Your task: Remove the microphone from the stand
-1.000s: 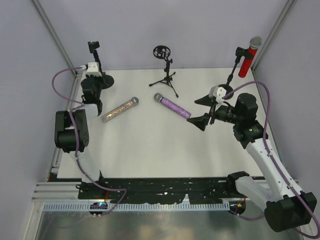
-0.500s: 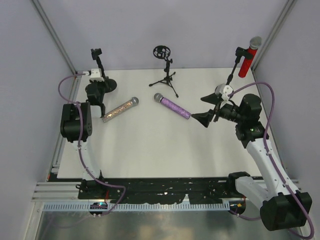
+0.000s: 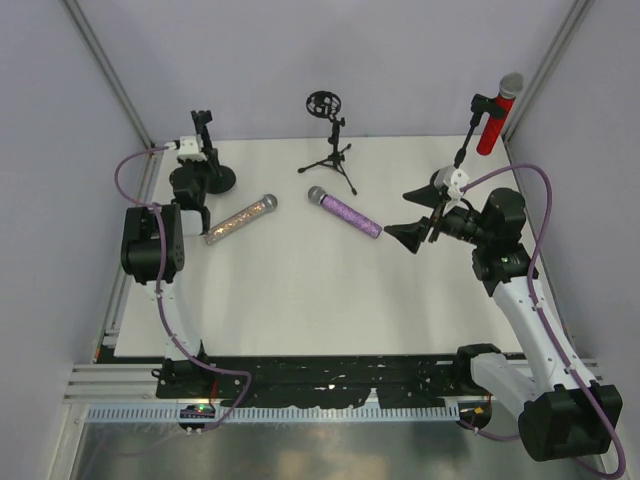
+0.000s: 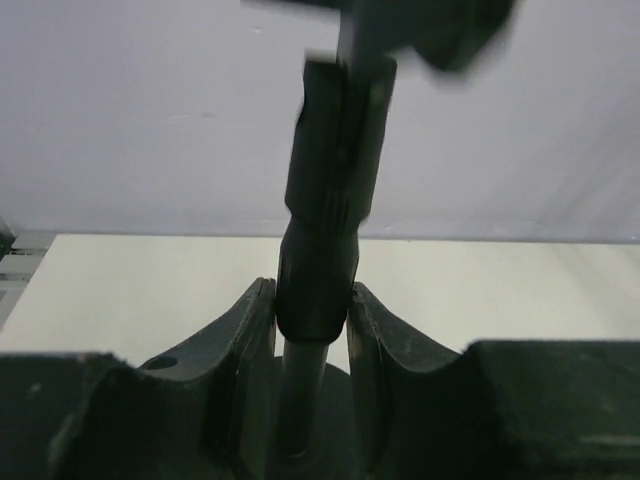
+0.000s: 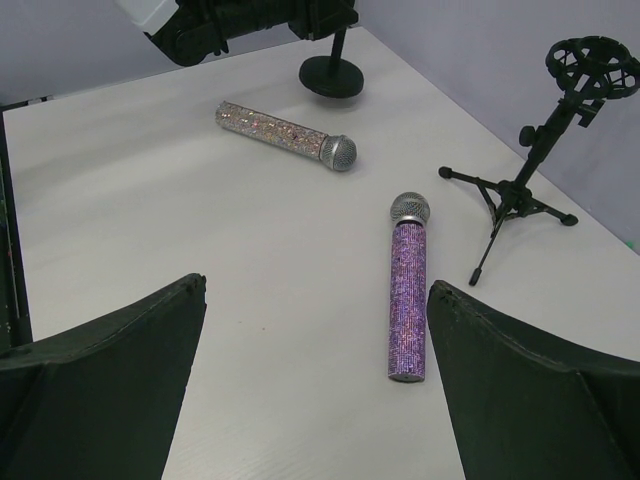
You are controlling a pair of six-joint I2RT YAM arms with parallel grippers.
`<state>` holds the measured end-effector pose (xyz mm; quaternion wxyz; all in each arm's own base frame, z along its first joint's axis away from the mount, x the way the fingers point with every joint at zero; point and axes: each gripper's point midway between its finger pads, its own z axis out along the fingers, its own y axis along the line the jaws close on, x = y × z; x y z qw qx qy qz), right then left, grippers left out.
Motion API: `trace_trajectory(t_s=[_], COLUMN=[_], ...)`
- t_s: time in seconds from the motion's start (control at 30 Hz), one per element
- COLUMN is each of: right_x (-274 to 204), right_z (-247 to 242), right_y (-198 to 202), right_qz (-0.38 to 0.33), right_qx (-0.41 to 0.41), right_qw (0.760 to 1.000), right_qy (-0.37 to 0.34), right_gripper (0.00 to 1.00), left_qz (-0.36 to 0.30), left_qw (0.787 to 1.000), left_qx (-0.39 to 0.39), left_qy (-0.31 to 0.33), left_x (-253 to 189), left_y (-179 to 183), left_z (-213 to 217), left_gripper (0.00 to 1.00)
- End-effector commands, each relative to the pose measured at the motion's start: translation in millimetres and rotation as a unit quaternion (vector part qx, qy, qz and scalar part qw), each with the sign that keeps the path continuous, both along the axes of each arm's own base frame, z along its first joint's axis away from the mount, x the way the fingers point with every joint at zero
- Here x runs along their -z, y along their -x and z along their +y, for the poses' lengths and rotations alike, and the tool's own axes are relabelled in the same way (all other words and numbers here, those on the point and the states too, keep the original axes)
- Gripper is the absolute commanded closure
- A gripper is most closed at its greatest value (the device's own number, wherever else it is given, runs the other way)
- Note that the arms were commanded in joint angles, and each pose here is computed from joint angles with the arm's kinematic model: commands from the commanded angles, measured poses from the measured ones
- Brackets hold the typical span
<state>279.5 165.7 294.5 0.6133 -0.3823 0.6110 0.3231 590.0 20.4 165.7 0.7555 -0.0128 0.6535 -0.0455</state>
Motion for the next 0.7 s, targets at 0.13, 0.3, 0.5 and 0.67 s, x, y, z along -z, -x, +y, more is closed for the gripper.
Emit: trace_trajectory(t_s=[0.13, 0.3, 0.5, 0.67], right_x=[-13.3, -14.5, -17.3, -19.5], right_z=[0.2, -0.2, -0.4, -0.6], right_y=[0.9, 1.5, 3.2, 5.9], right_qz=[-0.020, -0.022, -0.026, -0.027], right_qx=[-0.005, -0.004, -0.005, -0.006], right_qw=[1.000, 1.000, 1.000, 0.999], right_qy=[-0.011, -0.012, -0.013, -0.016], right_gripper=[0.05, 0.05, 0.05, 0.05], left_qz=[-0.111, -0.105, -0.095, -0.098], left_qw=[0.994, 0.994, 0.995, 0.995], left_qx=[-0.001, -0.002, 0.010, 0.013], left_qy=[-0.015, -0.016, -0.032, -0.035], left_x=[-73.1, -71.5, -68.1, -67.1], left_y=[-1.4, 2.5, 13.5, 27.9], left_z=[5.4, 7.4, 6.3, 8.0], left_gripper=[0.67, 0.49, 0.20, 0.15])
